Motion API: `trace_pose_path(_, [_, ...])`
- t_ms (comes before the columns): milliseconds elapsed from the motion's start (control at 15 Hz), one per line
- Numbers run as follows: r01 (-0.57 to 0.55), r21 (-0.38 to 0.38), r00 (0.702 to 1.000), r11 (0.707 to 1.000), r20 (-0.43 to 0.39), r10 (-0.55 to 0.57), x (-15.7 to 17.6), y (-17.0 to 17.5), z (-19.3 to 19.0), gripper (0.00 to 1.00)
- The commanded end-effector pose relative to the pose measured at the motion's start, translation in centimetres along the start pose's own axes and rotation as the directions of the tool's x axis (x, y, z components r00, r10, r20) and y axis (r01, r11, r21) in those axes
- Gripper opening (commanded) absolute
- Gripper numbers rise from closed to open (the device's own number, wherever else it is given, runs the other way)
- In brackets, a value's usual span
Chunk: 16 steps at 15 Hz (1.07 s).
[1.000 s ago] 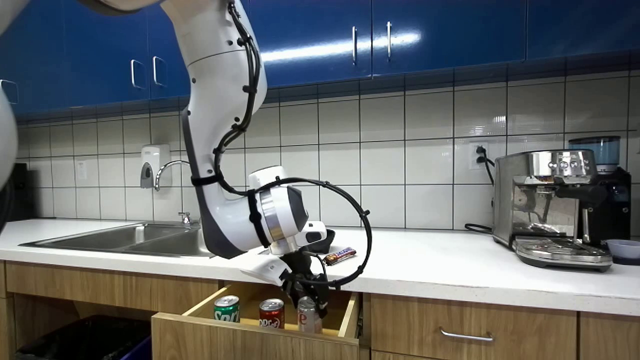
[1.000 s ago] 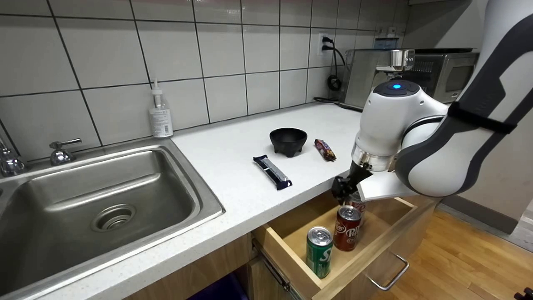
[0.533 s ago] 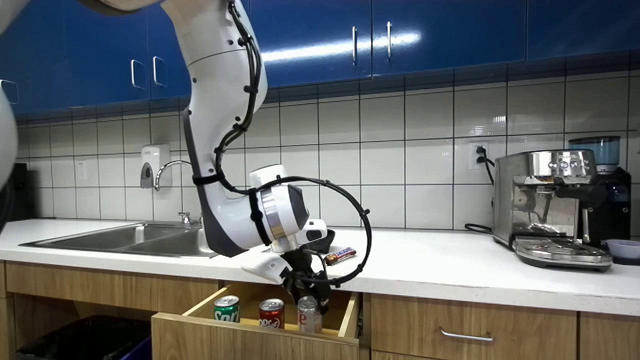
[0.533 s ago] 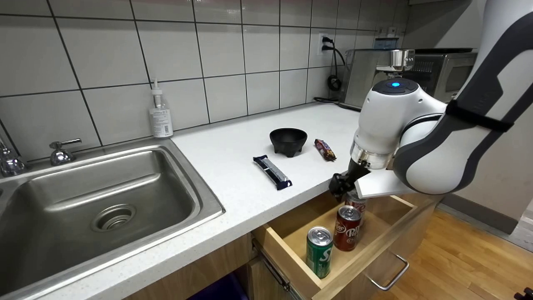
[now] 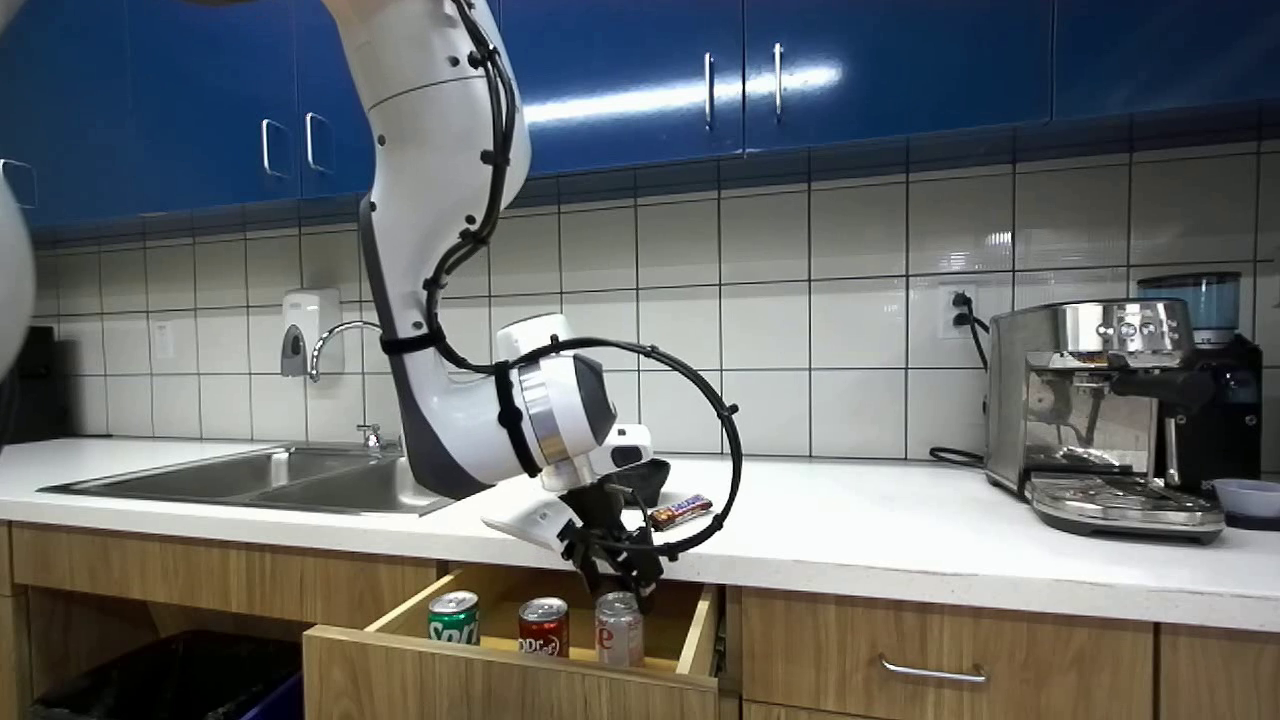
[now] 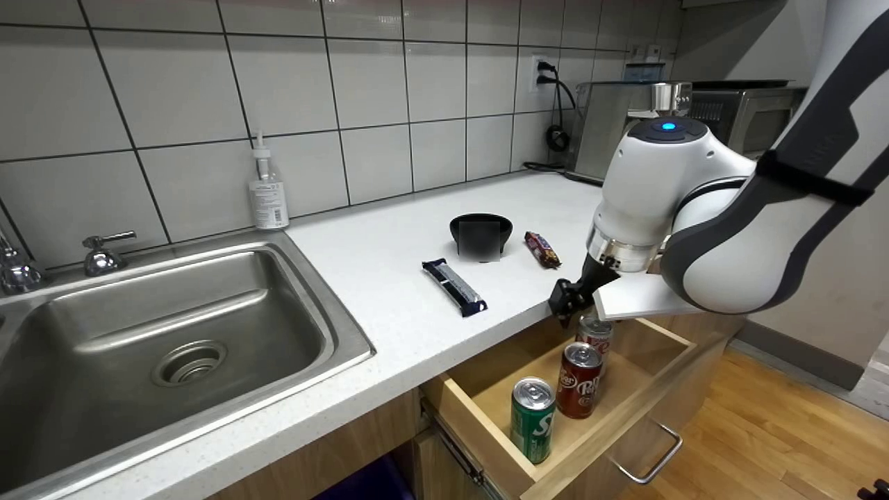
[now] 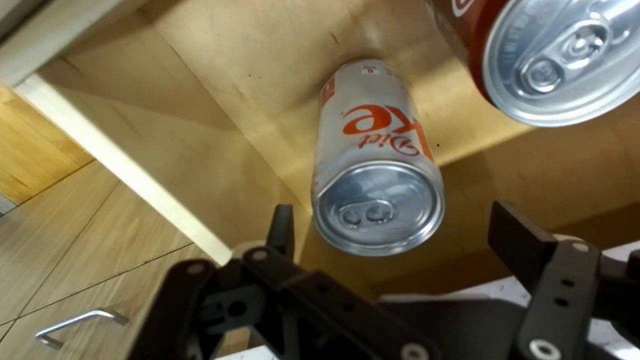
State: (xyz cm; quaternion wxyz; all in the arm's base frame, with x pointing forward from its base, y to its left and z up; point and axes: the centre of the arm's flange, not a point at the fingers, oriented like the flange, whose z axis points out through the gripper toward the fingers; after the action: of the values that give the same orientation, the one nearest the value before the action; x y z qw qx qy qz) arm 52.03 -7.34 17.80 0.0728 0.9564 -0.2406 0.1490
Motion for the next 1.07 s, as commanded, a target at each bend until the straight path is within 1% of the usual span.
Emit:
trace_pose_path(0, [-0.021,0.027,1.000,0.999,0.003,0.021,-0.5,0.9,-3.1,1.00])
trace_pose_path(667, [-0.041,0.077,0.999,0.996,0.031,0.039,-1.6,2.7,-7.5,1.00])
trace_pose_path(867, [-0.033,0.079,0.997,0.996,0.073,0.027,-1.3,3.1,-8.5,1.00])
trace_pose_path(1000, [-0.007,0.079,0.994,0.997,0.112,-0.002,-1.0,3.4,-9.0,1.00])
